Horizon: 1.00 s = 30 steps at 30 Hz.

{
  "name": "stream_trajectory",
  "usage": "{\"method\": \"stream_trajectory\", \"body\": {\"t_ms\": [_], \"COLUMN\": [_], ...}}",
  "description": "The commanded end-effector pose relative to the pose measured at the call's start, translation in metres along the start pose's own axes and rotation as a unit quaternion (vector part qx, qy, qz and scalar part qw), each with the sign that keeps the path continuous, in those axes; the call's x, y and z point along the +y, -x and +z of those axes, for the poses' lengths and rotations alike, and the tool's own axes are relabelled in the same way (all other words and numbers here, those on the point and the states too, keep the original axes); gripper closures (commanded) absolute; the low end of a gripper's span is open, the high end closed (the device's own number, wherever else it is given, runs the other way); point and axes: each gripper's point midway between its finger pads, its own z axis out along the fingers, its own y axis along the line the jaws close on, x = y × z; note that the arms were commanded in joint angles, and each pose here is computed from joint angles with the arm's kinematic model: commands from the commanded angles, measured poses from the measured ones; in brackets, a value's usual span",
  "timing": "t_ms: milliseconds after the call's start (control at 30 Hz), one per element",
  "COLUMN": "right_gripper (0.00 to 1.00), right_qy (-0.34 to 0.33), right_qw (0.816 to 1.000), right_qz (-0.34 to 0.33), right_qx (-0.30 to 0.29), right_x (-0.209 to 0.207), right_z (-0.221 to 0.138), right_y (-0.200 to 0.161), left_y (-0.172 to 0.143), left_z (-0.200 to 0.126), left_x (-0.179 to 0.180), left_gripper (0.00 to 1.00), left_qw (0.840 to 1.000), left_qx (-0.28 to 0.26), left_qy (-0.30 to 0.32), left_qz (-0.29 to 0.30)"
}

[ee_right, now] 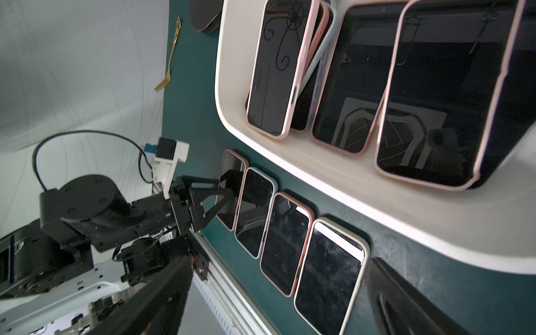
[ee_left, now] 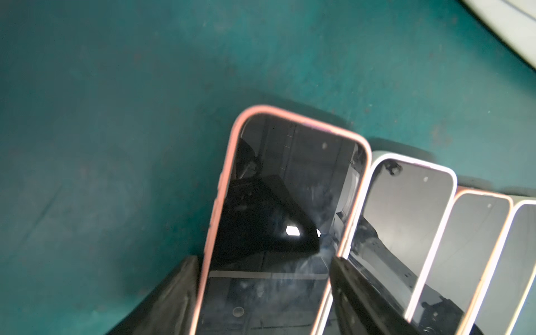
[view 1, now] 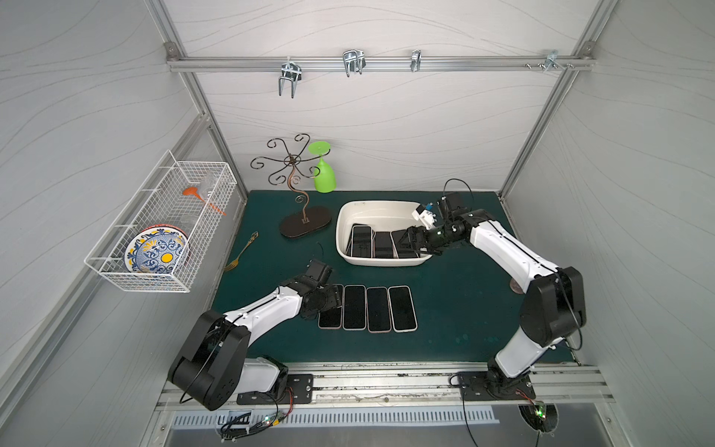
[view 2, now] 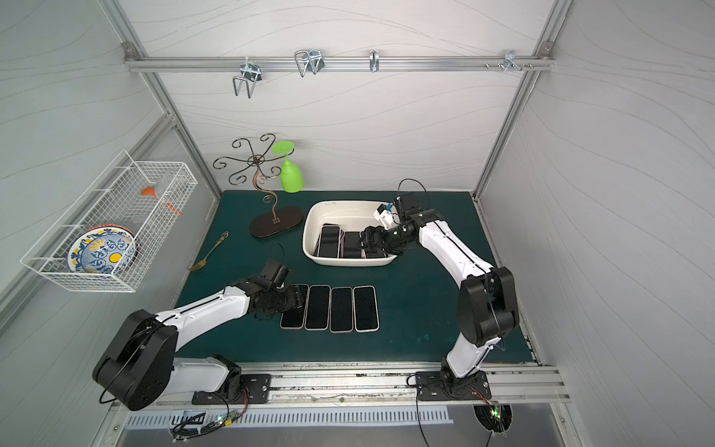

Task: Take the phone out of the storage box
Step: Place the phone at the center of the board, then pick up the phone from the storage box.

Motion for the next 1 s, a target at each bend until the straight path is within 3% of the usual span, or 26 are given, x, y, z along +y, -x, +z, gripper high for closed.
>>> {"method": "stream_trajectory", "body": {"t_ms": [0, 133, 267, 533, 967], "right_gripper": [0.01, 0.01, 0.01, 0.01, 0.01], "right_qy": [-0.108, -0.206, -0.256, -0.281, -0.303], "right_qw": [0.993, 0.975, 0.961, 0.952, 0.943], "right_qz": [-0.024, -0.049, -0.067, -0.085, -0.086], "right_qx": [0.038, 0.065, 0.08, 0.09, 0.104], "right_x": [-0.026, -0.062, -0.086, -0.108, -0.136], "right_z": [0.012, 0.033, 0.053, 0.086, 0.119], "right_y": [0.0, 0.015, 0.029, 0.051, 0.055], "left_y": [0.011, 0.03, 0.041, 0.055, 0.055], "left_z": [-0.023, -0.054, -0.079, -0.113, -0.117], "left_x": [-0.009, -0.026, -0.04, -0.06, -0.061], "left_gripper": [0.02, 0.01, 0.01, 0.01, 0.01], "left_qw": [1.0, 0.998, 0.996, 0.991, 0.99], "left_qx": [-0.018, -0.048, -0.069, -0.094, -0.09], "left_qy": [-0.013, -0.033, -0.054, -0.09, -0.107], "left_qz": [-0.014, 0.0, 0.01, 0.025, 0.022]}}
